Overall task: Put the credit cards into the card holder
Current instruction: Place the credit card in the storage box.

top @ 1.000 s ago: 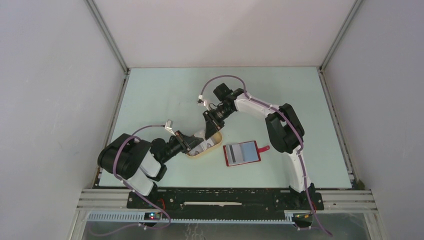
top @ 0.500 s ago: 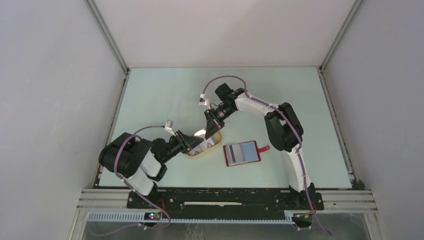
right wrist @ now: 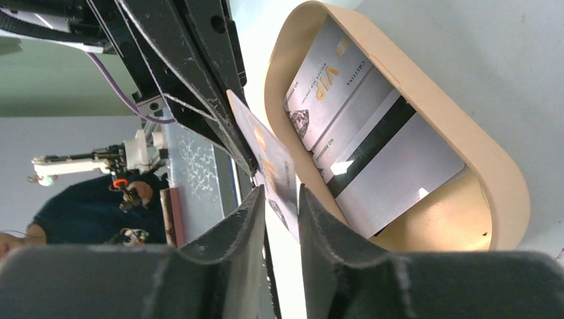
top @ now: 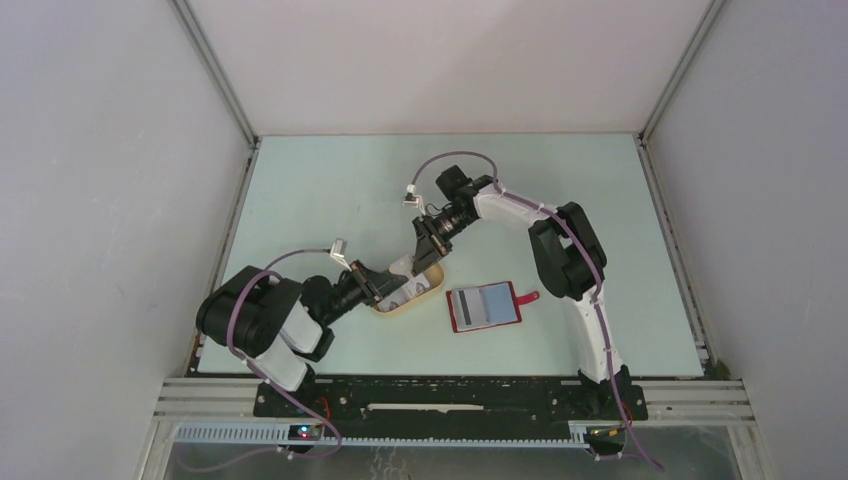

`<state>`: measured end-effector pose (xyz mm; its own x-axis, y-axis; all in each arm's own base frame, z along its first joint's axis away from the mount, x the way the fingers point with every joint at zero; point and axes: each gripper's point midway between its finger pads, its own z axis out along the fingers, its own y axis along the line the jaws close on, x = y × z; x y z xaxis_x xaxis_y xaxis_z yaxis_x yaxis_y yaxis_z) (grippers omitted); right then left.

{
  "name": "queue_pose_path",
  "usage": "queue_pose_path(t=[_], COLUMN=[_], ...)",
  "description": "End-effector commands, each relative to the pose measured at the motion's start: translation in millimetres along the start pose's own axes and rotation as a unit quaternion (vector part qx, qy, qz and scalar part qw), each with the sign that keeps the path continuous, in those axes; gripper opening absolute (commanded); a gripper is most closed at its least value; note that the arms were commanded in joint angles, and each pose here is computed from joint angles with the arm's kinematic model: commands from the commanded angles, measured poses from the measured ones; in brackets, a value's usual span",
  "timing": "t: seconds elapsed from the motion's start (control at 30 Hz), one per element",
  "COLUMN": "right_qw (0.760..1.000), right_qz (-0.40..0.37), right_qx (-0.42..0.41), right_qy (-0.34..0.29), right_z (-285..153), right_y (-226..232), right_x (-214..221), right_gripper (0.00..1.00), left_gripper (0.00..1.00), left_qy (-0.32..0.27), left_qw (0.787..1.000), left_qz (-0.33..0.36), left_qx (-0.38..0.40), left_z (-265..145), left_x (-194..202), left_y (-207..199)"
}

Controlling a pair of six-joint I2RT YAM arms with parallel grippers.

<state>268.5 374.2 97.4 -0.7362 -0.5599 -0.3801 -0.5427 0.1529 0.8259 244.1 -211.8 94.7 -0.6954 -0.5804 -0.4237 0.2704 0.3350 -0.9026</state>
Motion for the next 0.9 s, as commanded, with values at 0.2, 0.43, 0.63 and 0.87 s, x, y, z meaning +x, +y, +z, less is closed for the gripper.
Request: queue_pose_path(t=[0.2,0.43,0.63,0.87], right_qw=[0.999,0.997,0.997,0.997], right_qz=[-0.049,-0.063,-0.067,-0.066], right_qx=[0.023,0.051,0.047,0.026], right_qy=[0.000,0.013,0.010,0.006], right_z=[2,11,8,5], right_y=[20,20,20,25], right_x=[-11,-10,-10,-11], right_gripper=[0.51,0.44,0.24,0.14], left_gripper=[0.00,0.00,0.00,0.25], left_qy=[-0.017,-0.022,-0.022,-0.021], left_qw=[0.999,0.999,0.999,0.999], left_qz=[0.024,0.024,0.022,0.021], left_qx=[0.019,0.021,0.019,0.022], left_z=[2,0,0,-1], left_x=[-10,-12,-11,-12], left_y=[-9,-12,-11,-12])
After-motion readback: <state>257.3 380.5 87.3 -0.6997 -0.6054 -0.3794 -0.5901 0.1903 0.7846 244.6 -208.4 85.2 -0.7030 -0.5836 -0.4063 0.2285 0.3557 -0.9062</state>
